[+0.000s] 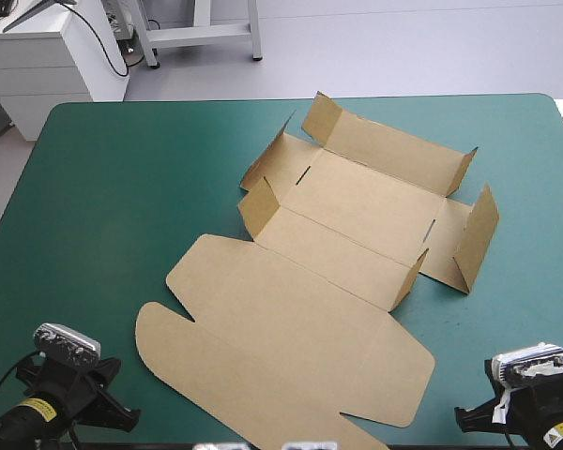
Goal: Fold the box
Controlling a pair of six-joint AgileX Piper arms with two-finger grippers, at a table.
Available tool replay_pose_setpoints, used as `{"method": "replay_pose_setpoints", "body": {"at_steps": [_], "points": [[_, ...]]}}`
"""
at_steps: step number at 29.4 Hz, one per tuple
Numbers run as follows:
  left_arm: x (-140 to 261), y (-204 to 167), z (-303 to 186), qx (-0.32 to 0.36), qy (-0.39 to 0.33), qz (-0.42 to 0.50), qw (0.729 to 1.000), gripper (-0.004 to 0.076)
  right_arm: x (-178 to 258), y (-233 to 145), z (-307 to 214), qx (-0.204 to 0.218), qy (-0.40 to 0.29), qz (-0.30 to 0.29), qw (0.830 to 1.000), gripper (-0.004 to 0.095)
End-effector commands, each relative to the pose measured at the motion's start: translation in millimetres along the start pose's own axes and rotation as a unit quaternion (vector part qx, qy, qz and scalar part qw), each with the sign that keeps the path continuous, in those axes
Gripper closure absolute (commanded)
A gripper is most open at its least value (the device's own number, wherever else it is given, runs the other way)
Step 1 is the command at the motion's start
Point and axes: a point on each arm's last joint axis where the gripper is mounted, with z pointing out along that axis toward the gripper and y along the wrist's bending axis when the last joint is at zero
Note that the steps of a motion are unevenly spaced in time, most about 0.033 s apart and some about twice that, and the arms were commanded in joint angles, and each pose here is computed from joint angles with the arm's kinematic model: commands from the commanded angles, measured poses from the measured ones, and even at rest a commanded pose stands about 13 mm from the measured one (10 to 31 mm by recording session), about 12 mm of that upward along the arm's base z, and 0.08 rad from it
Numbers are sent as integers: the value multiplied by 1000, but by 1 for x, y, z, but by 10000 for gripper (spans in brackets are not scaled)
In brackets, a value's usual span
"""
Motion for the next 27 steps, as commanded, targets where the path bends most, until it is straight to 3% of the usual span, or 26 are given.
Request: {"method": "replay_pose_setpoints", "body": {"at_steps": [1, 10, 18, 27], "points": [[-12, 1, -7, -5, -38, -4, 999, 731, -11, -2, -4, 9, -34, -2, 999, 929], [-12, 1, -7, -5, -38, -4, 999, 731, -18, -3, 0, -1, 0, 3, 1000, 927], [-12, 1, -7, -5, -38, -4, 999, 731, -64, -10, -8, -7, 5, 13, 1000, 926], [-12, 1, -7, -5, -38, -4, 999, 731, -134, -14, 2, -76, 54, 80, 992, 918]]}}
